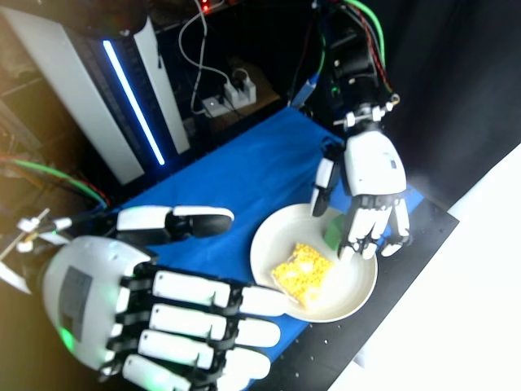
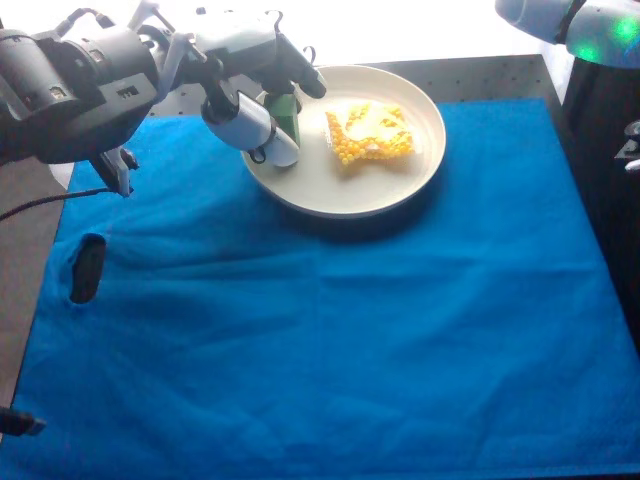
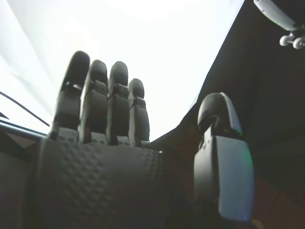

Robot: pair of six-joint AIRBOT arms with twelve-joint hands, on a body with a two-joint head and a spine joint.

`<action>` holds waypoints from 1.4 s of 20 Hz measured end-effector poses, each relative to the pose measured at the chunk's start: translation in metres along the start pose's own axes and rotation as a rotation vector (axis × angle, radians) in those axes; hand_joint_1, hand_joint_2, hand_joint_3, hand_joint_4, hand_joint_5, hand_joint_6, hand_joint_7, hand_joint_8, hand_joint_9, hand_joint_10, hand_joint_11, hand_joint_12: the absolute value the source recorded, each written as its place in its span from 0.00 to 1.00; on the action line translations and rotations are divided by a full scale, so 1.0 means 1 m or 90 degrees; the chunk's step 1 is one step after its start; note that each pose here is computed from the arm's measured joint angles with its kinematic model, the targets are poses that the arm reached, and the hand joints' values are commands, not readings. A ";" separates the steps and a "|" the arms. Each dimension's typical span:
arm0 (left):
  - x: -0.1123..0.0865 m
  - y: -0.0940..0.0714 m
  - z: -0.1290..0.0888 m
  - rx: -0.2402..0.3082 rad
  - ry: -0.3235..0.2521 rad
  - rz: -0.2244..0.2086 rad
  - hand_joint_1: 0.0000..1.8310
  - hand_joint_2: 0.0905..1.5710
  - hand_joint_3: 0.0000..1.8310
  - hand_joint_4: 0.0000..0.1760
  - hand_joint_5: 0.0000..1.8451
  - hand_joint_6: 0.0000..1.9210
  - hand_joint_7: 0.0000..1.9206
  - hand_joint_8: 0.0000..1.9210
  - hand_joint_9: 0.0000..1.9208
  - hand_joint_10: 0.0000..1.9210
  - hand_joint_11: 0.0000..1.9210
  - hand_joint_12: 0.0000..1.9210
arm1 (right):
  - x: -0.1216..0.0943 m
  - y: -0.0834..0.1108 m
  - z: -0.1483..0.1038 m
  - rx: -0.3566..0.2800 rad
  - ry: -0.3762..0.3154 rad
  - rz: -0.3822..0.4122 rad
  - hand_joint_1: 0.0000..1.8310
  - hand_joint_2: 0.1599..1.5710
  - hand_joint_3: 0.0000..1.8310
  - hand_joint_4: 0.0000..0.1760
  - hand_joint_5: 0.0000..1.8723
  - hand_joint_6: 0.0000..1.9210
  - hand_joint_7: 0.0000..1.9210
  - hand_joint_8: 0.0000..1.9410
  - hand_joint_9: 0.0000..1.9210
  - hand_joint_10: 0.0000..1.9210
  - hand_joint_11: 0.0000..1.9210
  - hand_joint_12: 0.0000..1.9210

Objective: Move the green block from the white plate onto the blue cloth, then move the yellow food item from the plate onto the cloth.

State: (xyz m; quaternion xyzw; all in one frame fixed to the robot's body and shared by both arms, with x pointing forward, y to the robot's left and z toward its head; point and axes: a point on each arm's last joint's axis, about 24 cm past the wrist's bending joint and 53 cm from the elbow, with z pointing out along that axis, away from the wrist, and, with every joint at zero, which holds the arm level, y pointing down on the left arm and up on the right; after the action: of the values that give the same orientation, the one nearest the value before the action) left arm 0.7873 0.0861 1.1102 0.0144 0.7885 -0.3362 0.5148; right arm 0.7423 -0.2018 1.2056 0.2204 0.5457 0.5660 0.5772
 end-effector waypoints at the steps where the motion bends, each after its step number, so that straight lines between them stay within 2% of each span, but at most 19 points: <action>1: 0.001 0.004 0.001 -0.005 0.000 -0.002 0.59 0.57 0.00 0.00 0.39 0.00 0.45 0.00 0.39 0.01 0.00 0.71 | 0.000 0.000 0.000 0.000 0.000 0.000 0.31 0.65 0.00 0.23 0.19 0.00 0.25 0.00 0.20 0.01 0.00 0.56; 2: 0.001 0.005 0.001 -0.007 0.000 -0.004 0.59 0.57 0.00 0.00 0.39 0.00 0.45 0.00 0.39 0.01 0.00 0.71 | 0.000 0.000 0.000 0.000 0.001 0.000 0.31 0.65 0.00 0.23 0.19 0.00 0.25 0.00 0.20 0.01 0.00 0.56; 6: 0.003 0.013 0.002 -0.020 0.002 -0.008 0.64 0.56 0.00 0.00 0.49 0.01 0.53 0.01 0.49 0.04 0.22 0.65 | 0.001 0.001 0.000 -0.001 0.003 -0.001 0.30 0.68 0.00 0.28 0.19 0.00 0.25 0.00 0.20 0.00 0.00 0.54; 7: 0.003 0.013 0.003 -0.020 0.001 -0.008 0.69 0.63 0.00 0.00 0.55 0.30 0.61 0.33 0.53 0.05 0.25 0.62 | 0.001 0.002 0.000 -0.003 0.004 -0.003 0.30 0.67 0.00 0.33 0.19 0.00 0.26 0.00 0.21 0.00 0.00 0.54; 8: 0.003 0.014 0.004 -0.022 0.000 -0.010 0.69 0.66 0.00 0.00 0.53 0.41 0.59 0.44 0.55 0.05 0.23 0.63 | 0.002 0.001 0.000 -0.002 0.004 -0.002 0.31 0.66 0.00 0.36 0.20 0.00 0.26 0.00 0.21 0.00 0.00 0.54; 10: 0.003 0.017 0.004 -0.027 0.001 -0.012 0.68 0.68 0.00 0.00 0.53 0.46 0.56 0.49 0.56 0.04 0.27 0.58 | 0.002 0.001 0.000 -0.002 0.004 -0.002 0.30 0.66 0.00 0.43 0.20 0.00 0.25 0.00 0.21 0.00 0.00 0.54; 11: 0.003 0.018 0.004 -0.028 0.000 -0.012 0.74 0.67 0.01 0.00 0.54 0.46 0.52 0.49 0.50 0.47 0.32 0.57 | 0.002 0.002 -0.001 -0.003 0.004 -0.002 0.29 0.66 0.00 0.52 0.20 0.00 0.25 0.00 0.21 0.00 0.00 0.53; 14: 0.002 0.018 0.006 -0.030 -0.003 -0.023 0.75 0.70 0.00 0.00 0.53 0.52 0.47 0.52 0.43 0.66 0.31 0.60 | 0.002 0.003 -0.001 -0.005 0.006 -0.003 0.30 0.67 0.00 0.50 0.20 0.00 0.24 0.00 0.19 0.00 0.00 0.49; 15: 0.002 0.019 0.006 -0.030 -0.004 -0.028 0.75 0.69 0.00 0.00 0.56 0.50 0.49 0.50 0.44 0.65 0.30 0.61 | 0.003 0.003 -0.001 -0.005 0.007 -0.003 0.30 0.68 0.00 0.53 0.20 0.00 0.24 0.00 0.19 0.00 0.00 0.49; 17: -0.001 0.017 0.005 -0.026 -0.009 -0.037 0.68 0.69 0.00 0.00 0.60 0.42 0.46 0.57 0.44 0.14 0.22 0.62 | 0.003 0.004 -0.001 -0.007 0.007 -0.003 0.29 0.67 0.00 0.55 0.20 0.00 0.23 0.00 0.19 0.00 0.01 0.50; 19: -0.004 0.016 0.001 -0.021 -0.013 -0.040 0.67 0.70 0.00 0.00 0.59 0.45 0.44 0.59 0.43 0.09 0.18 0.61 | 0.003 0.004 -0.001 -0.008 0.008 -0.004 0.29 0.67 0.00 0.49 0.20 0.00 0.23 0.00 0.19 0.00 0.00 0.52; 20: -0.007 0.014 -0.004 -0.013 -0.017 -0.041 0.62 0.70 0.00 0.00 0.54 0.51 0.40 0.27 0.38 0.03 0.08 0.62 | 0.003 0.004 -0.001 -0.008 0.007 -0.003 0.28 0.68 0.00 0.46 0.19 0.00 0.22 0.00 0.18 0.00 0.00 0.49; 21: -0.011 0.014 -0.007 -0.008 -0.021 -0.041 0.62 0.70 0.00 0.00 0.54 0.51 0.40 0.27 0.38 0.03 0.08 0.62 | 0.003 0.004 -0.001 -0.008 0.007 -0.003 0.28 0.68 0.00 0.46 0.19 0.00 0.22 0.00 0.18 0.00 0.00 0.49; 22: -0.016 0.013 -0.011 -0.004 -0.027 -0.040 0.58 0.71 0.00 0.12 0.51 0.55 0.41 0.10 0.34 0.01 0.02 0.65 | 0.003 0.004 -0.001 -0.008 0.007 -0.003 0.28 0.67 0.00 0.45 0.19 0.00 0.22 0.00 0.17 0.00 0.00 0.49; 23: -0.021 0.011 -0.017 0.003 -0.031 -0.039 0.57 0.70 0.00 0.26 0.51 0.54 0.42 0.04 0.33 0.00 0.00 0.66 | 0.003 0.005 -0.001 -0.009 0.008 -0.003 0.28 0.67 0.00 0.45 0.19 0.00 0.22 0.00 0.17 0.00 0.00 0.50; 24: -0.027 0.007 -0.023 0.012 -0.036 -0.038 0.62 0.67 0.00 0.00 0.57 0.45 0.45 0.03 0.37 0.02 0.04 0.74 | 0.003 0.005 -0.001 -0.009 0.007 -0.004 0.28 0.68 0.00 0.44 0.18 0.00 0.21 0.00 0.17 0.00 0.00 0.51; 26: -0.036 -0.003 -0.033 0.032 -0.043 -0.021 0.63 0.64 0.00 0.00 0.64 0.34 0.46 0.01 0.35 0.01 0.03 0.76 | 0.004 0.005 -0.001 -0.011 0.009 -0.004 0.28 0.69 0.00 0.35 0.18 0.00 0.21 0.00 0.19 0.00 0.00 0.58; 27: -0.040 -0.009 -0.039 0.048 -0.049 -0.016 0.61 0.64 0.00 0.10 0.62 0.36 0.43 0.00 0.35 0.01 0.02 0.76 | 0.004 0.005 -0.001 -0.011 0.009 -0.004 0.28 0.68 0.00 0.33 0.18 0.00 0.22 0.00 0.20 0.00 0.01 0.61; 28: -0.043 -0.015 -0.047 0.061 -0.051 -0.010 0.61 0.66 0.00 0.05 0.58 0.42 0.42 0.00 0.34 0.00 0.04 0.72 | 0.003 0.005 -0.001 -0.011 0.008 -0.004 0.29 0.68 0.00 0.37 0.19 0.00 0.21 0.00 0.20 0.00 0.00 0.60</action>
State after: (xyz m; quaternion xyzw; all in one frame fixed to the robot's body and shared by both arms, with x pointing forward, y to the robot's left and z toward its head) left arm 0.7642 0.1142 1.1641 0.0191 0.7502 -0.3781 0.5421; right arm 0.7383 -0.1976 1.2088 0.2100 0.5451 0.5702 0.5776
